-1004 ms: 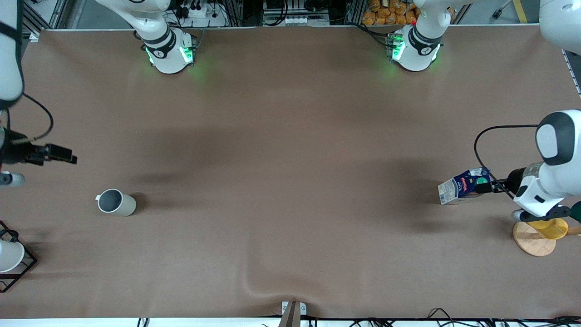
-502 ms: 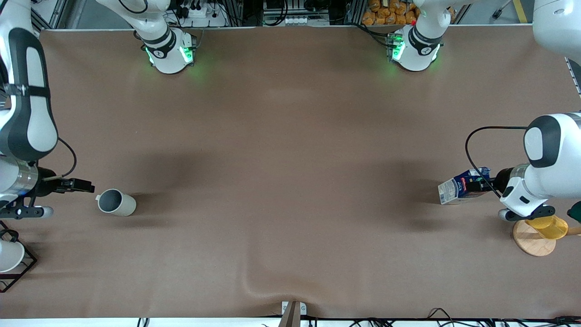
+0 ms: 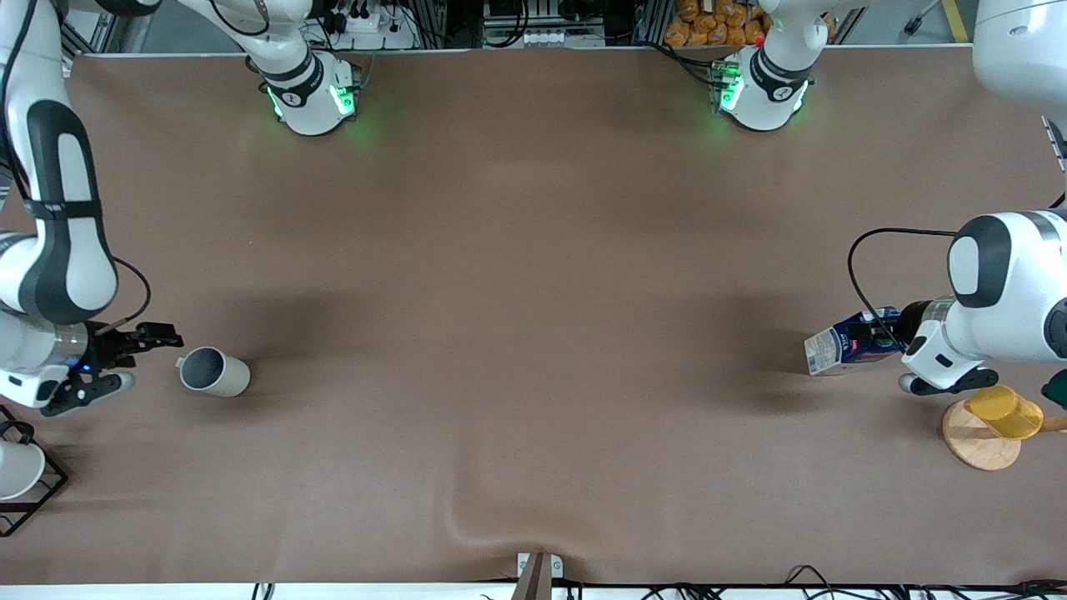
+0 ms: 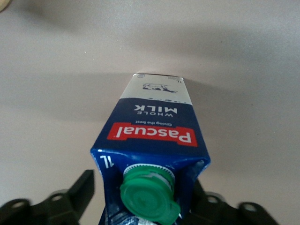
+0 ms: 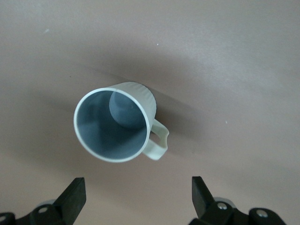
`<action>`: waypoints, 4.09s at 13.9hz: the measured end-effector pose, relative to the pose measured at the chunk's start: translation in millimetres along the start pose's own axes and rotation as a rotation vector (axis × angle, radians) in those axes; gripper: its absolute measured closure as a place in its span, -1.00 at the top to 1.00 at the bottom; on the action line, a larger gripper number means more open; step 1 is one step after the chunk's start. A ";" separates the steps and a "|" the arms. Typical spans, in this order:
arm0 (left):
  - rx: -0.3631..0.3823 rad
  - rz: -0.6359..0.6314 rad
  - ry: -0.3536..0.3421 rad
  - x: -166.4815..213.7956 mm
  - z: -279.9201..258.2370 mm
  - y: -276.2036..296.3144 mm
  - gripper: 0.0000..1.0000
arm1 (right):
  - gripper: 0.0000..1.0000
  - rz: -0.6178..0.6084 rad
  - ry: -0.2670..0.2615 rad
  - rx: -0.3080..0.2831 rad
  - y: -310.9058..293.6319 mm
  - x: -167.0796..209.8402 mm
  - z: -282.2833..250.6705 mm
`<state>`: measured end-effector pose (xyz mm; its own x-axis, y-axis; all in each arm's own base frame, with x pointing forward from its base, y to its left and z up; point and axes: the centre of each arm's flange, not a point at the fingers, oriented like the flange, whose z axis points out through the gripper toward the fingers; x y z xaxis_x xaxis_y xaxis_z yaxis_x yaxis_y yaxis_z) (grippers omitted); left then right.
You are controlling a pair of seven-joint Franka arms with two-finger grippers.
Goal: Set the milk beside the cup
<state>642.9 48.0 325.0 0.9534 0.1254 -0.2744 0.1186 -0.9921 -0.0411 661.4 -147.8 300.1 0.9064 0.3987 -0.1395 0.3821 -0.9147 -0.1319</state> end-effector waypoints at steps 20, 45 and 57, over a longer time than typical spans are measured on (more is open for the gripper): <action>0.002 -0.004 0.066 -59.0 -129.0 55.5 -0.20 | 1.00 -0.236 0.073 -0.191 -30.0 61.5 13.6; 0.008 0.010 0.047 -66.9 -139.3 79.1 -0.21 | -0.91 -0.351 -0.017 -0.157 -25.7 51.1 36.5; 0.013 0.018 0.038 -77.2 -134.8 125.4 -0.21 | -0.91 -0.445 -0.003 -0.142 -294.6 139.3 24.0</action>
<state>621.6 -87.0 470.5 0.9653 0.1069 -0.2384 0.0981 -0.9940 -0.0487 670.7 178.9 296.0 0.6483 0.7544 -0.1029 0.7546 -0.6546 -0.0445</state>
